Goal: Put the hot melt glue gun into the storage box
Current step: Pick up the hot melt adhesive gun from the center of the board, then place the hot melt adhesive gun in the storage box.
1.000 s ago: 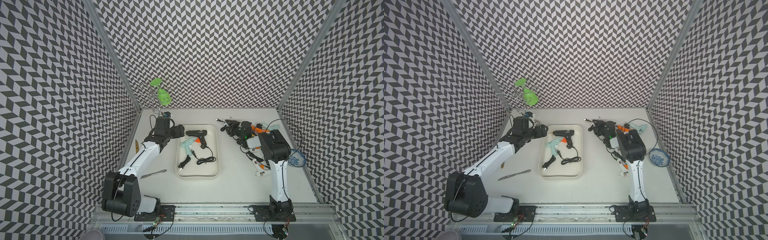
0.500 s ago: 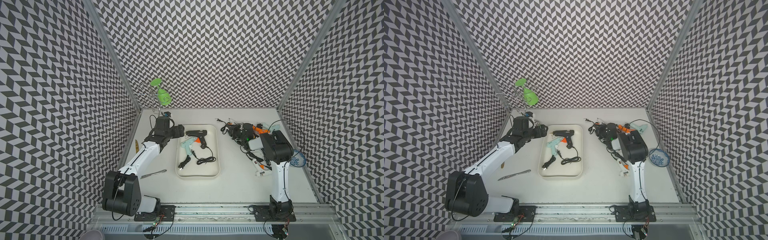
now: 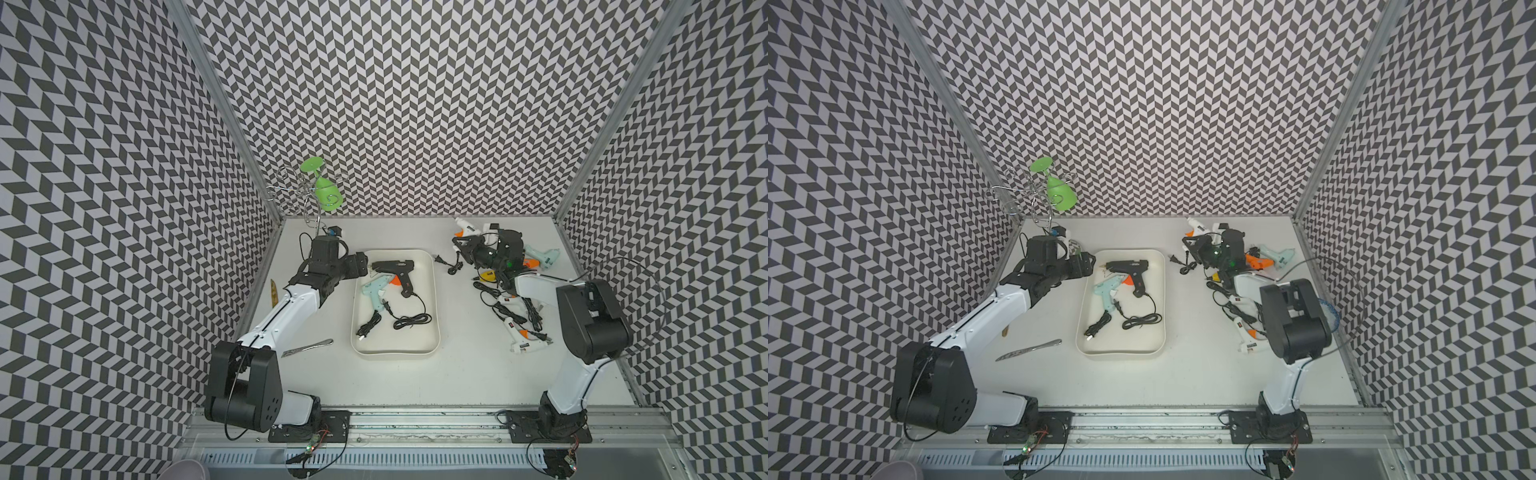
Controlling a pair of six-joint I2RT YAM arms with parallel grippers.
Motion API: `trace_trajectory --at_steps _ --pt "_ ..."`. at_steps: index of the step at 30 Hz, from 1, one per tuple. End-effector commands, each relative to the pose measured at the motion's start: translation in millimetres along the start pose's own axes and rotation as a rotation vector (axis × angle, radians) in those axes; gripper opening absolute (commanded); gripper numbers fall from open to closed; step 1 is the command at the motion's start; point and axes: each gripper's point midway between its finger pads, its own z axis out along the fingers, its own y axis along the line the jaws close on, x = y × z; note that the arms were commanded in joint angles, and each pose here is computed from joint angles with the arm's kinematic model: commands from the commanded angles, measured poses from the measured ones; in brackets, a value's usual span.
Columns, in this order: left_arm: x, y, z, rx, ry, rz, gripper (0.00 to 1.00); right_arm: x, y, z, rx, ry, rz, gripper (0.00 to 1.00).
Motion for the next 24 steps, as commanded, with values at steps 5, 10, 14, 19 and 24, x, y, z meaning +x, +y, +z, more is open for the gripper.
trace_trajectory --at_steps 5,10,14,19,24 --pt "-7.7 -1.2 1.8 0.023 -0.026 0.007 0.88 21.0 84.1 -20.6 -0.116 0.116 -0.306 0.20" --pt "-9.7 -1.1 -0.6 0.024 -0.034 0.008 0.88 30.3 156.5 -26.7 -0.151 0.105 -0.517 0.21" --pt "-13.1 -1.7 -5.0 0.027 -0.048 0.011 0.88 50.9 217.5 -31.0 -0.254 0.128 -0.594 0.21" --pt "-19.6 -0.1 -14.6 0.035 -0.075 0.002 0.89 67.1 268.2 -39.7 -0.364 0.106 -0.585 0.24" --pt "-27.5 10.6 -25.7 0.025 -0.104 -0.011 0.89 93.6 265.8 -28.1 -0.417 0.169 -0.526 0.25"
